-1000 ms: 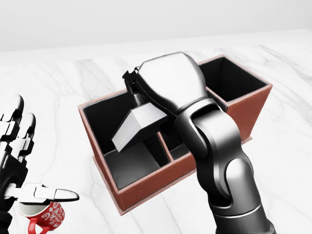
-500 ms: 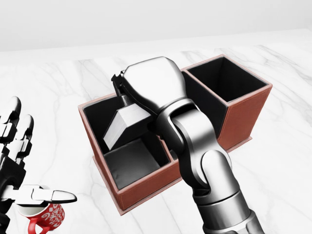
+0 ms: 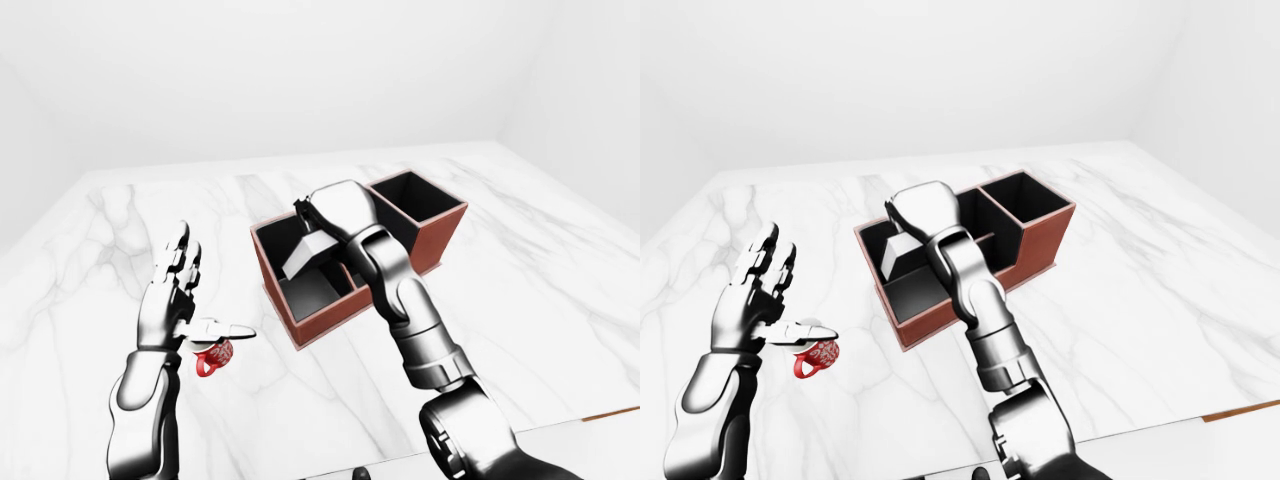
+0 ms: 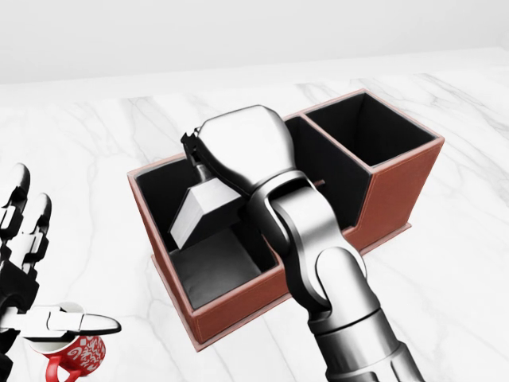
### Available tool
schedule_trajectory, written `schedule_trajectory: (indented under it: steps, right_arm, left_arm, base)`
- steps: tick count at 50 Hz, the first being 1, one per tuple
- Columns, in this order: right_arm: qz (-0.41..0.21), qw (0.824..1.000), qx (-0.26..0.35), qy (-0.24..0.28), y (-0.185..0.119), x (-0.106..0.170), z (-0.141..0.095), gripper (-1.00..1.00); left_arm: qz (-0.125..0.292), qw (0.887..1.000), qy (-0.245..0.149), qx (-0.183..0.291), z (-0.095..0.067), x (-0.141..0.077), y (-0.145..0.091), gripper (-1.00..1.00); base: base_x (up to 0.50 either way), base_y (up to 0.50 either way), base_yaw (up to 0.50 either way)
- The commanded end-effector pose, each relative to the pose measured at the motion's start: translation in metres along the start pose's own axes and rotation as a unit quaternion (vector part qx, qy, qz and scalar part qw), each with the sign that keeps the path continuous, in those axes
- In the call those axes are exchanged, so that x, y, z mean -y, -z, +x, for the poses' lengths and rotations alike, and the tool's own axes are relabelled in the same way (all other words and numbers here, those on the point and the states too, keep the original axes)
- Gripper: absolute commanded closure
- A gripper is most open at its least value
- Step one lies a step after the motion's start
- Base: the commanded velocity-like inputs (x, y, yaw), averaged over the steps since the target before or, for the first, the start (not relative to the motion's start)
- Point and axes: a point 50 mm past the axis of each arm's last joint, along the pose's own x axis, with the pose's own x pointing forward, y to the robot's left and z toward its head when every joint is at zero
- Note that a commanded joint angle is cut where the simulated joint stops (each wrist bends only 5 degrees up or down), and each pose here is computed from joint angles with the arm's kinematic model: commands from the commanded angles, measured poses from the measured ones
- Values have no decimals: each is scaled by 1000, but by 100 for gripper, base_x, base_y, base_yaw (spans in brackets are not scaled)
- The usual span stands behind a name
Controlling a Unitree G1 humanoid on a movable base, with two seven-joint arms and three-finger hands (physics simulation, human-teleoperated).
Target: Pick up the book and place it in the left compartment of the caddy.
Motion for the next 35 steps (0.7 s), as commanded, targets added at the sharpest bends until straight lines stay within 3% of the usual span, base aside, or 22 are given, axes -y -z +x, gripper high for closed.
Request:
schedule_trajectory:
  steps: [1, 35]
  right_arm:
    - [-1, 1000, 3, 28, -5, 2, 0, 100]
    - [-50, 999, -6, -18, -4, -39, -2, 100]
  left_arm:
    - [-3, 1000, -2, -5, -2, -2, 2, -100]
    - [-8, 1000, -8, -10, -5, -6, 5, -100]
  base:
    - [0, 0, 0]
    - [0, 0, 0]
